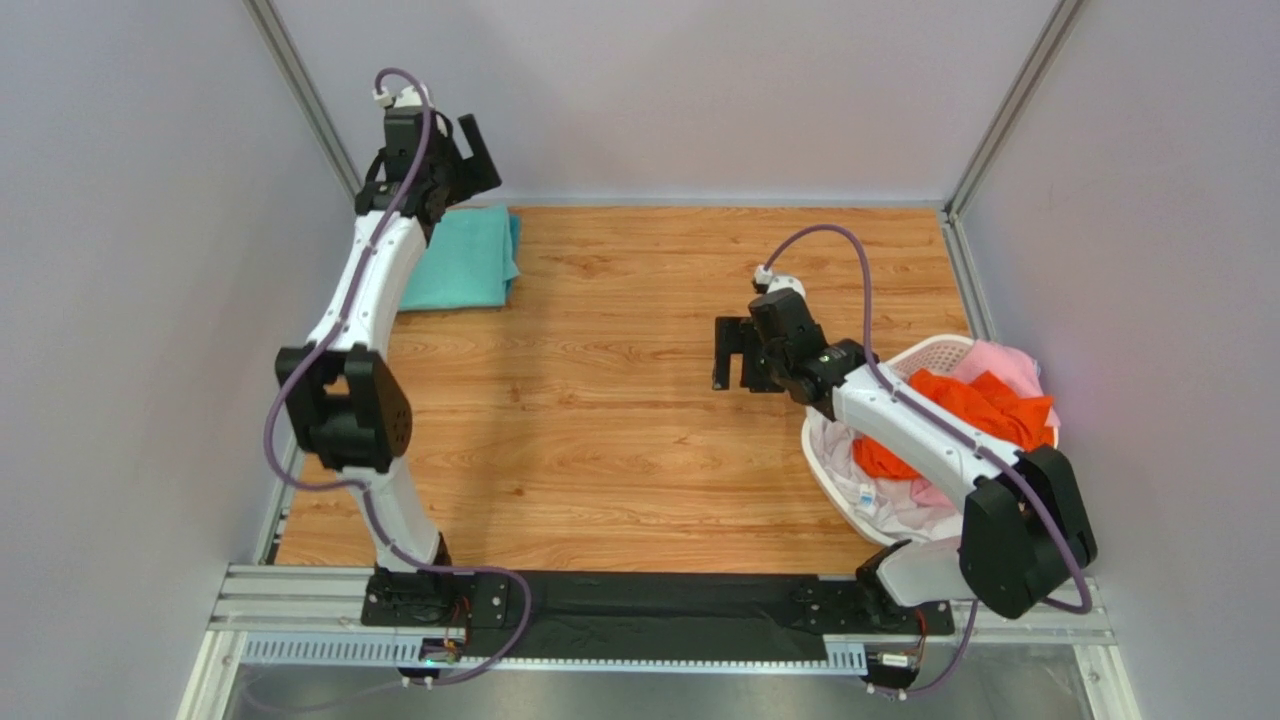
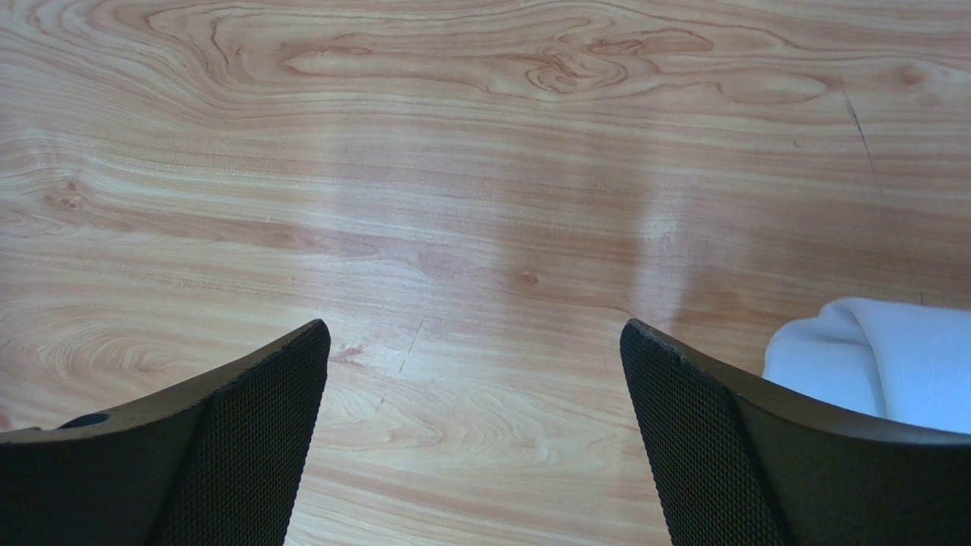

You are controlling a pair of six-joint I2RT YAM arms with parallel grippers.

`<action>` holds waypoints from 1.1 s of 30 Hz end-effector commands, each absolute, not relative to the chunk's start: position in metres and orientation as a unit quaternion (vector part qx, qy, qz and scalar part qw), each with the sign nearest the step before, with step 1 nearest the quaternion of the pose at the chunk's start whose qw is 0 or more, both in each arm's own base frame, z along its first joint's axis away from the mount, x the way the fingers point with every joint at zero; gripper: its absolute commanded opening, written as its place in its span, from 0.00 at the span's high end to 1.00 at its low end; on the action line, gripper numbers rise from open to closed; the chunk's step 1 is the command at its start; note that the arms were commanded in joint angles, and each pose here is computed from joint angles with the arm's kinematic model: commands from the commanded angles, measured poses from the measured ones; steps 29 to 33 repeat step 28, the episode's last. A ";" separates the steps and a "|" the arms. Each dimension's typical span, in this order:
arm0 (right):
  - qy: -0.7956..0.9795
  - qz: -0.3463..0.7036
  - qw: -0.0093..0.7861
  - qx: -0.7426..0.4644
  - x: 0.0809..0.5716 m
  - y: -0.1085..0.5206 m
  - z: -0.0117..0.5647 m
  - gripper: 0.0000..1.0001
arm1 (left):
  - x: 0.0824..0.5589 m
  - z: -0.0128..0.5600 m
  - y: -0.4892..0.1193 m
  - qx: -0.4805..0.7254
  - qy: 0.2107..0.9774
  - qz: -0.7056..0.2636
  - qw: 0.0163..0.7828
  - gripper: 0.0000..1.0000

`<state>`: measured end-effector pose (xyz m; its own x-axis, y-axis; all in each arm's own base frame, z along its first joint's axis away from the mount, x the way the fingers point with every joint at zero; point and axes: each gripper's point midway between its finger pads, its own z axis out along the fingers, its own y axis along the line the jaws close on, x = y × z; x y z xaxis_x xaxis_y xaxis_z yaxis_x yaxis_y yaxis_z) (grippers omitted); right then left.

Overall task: Fold and stack the t-shirts
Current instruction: Reset both grippers

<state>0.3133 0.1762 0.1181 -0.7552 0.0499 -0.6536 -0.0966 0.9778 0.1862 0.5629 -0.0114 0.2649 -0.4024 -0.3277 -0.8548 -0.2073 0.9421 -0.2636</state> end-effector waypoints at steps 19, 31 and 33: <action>0.885 0.148 0.436 0.065 0.280 0.148 0.139 0.00 | 0.229 0.149 -0.064 -0.191 0.889 -0.025 0.416 0.00; 0.879 0.146 0.448 0.075 0.280 0.143 0.135 0.00 | 0.221 0.162 -0.044 -0.210 0.866 -0.014 0.455 0.00; 0.879 0.146 0.448 0.075 0.280 0.143 0.135 0.00 | 0.221 0.162 -0.044 -0.210 0.866 -0.014 0.455 0.00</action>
